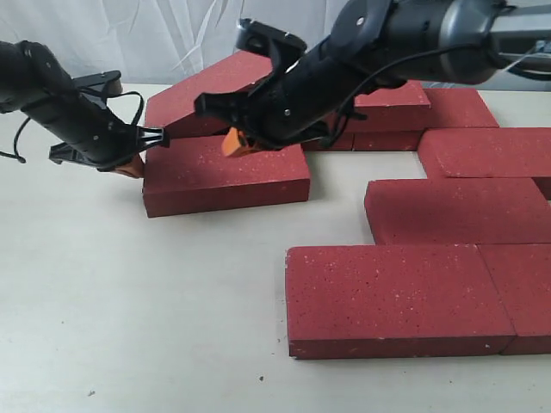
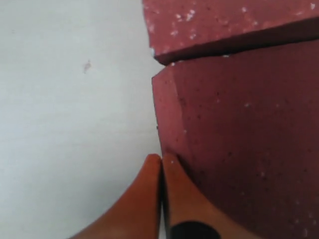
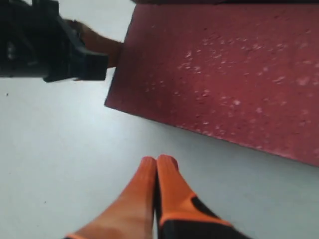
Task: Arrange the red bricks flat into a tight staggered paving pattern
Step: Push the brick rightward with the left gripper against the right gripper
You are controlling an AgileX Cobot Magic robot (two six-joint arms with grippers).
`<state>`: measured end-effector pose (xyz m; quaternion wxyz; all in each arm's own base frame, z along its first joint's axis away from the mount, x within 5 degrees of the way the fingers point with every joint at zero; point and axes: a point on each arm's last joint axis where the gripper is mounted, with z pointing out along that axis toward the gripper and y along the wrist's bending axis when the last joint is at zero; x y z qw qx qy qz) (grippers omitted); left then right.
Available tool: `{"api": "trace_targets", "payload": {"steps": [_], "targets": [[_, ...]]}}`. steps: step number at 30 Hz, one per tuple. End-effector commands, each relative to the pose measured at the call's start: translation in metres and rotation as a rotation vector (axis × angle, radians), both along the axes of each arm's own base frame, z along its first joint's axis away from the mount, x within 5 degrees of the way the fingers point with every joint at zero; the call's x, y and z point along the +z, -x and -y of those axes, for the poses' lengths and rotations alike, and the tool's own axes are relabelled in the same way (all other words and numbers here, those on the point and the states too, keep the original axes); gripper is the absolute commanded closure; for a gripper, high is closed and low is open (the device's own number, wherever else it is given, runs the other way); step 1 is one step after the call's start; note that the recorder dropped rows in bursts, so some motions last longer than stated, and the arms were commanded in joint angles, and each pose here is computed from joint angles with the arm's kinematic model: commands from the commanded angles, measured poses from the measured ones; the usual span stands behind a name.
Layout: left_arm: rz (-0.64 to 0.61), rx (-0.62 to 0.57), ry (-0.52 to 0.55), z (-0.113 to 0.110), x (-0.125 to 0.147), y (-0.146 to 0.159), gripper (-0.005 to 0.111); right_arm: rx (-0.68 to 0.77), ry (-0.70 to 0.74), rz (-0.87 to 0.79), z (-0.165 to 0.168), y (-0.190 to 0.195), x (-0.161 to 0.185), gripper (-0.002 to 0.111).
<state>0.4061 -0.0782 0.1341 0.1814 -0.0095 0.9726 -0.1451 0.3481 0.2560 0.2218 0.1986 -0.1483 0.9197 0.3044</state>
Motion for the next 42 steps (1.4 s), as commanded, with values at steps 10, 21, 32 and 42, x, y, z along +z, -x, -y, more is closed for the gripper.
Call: {"api": "trace_targets", "payload": {"steps": [10, 21, 32, 42], "targets": [[0.123, 0.012, 0.006, 0.028, -0.004, -0.008, 0.107, -0.066, 0.04, 0.008, 0.04, -0.02, 0.005, 0.109], [0.154, 0.009, 0.04, 0.05, -0.002, -0.006, 0.107, -0.07, 0.038, 0.011, 0.04, -0.02, 0.005, 0.109], [0.181, -0.009, 0.055, 0.069, -0.001, -0.002, 0.107, -0.07, 0.041, 0.006, 0.04, -0.021, 0.003, 0.109], [0.209, -0.022, 0.06, 0.082, 0.001, 0.001, 0.107, -0.07, 0.041, 0.006, 0.04, -0.021, 0.003, 0.109]]}}
